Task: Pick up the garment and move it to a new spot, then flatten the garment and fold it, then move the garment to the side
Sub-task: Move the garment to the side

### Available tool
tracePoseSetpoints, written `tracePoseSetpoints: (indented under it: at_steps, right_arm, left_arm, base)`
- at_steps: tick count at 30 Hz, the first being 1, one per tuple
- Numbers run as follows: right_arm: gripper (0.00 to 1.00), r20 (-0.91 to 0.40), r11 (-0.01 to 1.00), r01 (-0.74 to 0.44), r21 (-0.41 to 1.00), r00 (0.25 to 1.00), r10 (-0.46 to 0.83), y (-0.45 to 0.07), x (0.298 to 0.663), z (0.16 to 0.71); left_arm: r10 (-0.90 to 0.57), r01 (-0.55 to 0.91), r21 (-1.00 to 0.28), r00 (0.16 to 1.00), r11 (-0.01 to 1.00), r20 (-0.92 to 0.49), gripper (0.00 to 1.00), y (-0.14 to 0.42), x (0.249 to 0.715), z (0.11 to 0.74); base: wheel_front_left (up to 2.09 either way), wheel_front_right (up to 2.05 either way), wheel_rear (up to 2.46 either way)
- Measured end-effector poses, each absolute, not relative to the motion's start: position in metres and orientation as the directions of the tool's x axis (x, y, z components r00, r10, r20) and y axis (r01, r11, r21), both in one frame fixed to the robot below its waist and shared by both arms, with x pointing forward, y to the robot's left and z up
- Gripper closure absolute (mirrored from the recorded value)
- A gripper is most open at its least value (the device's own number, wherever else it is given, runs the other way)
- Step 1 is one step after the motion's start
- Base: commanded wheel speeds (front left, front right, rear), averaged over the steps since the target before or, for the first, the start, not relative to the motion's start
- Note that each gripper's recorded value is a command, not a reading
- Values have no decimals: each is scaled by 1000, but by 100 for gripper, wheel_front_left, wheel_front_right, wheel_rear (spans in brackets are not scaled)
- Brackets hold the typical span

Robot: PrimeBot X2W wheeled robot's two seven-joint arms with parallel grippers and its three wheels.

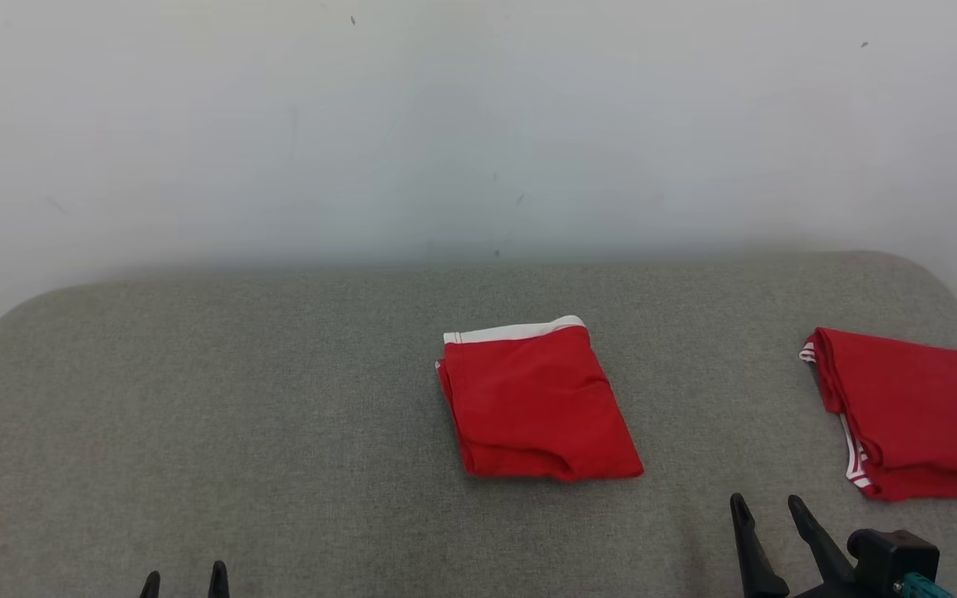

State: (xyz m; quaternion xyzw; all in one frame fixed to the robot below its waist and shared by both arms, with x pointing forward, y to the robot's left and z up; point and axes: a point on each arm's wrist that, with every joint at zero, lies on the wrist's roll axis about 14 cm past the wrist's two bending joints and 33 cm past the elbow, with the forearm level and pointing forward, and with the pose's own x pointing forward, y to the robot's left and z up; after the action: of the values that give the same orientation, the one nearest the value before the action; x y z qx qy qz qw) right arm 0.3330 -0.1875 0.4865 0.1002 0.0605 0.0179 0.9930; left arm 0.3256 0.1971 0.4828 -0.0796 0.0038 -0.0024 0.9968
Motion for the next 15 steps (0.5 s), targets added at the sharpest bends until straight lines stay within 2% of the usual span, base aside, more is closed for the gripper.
tracePoseSetpoints:
  at_steps: [8,13,15]
  right_arm:
    - [0,-169,982,-13,190,985,45,-192,344,488]
    - [0,-296,964,-43,262,947,123,-181,374,500]
    - [0,-379,969,-50,241,915,141,-179,384,501]
  left_arm:
    - [-5,5,-165,1000,986,-2,0,195,326,484]
    - [2,-1,-157,1000,988,2,0,201,326,488]
    - [10,-9,-153,1000,988,1,0,204,326,489]
  base:
    - [0,0,0]
    - [0,0,0]
    - [0,0,0]
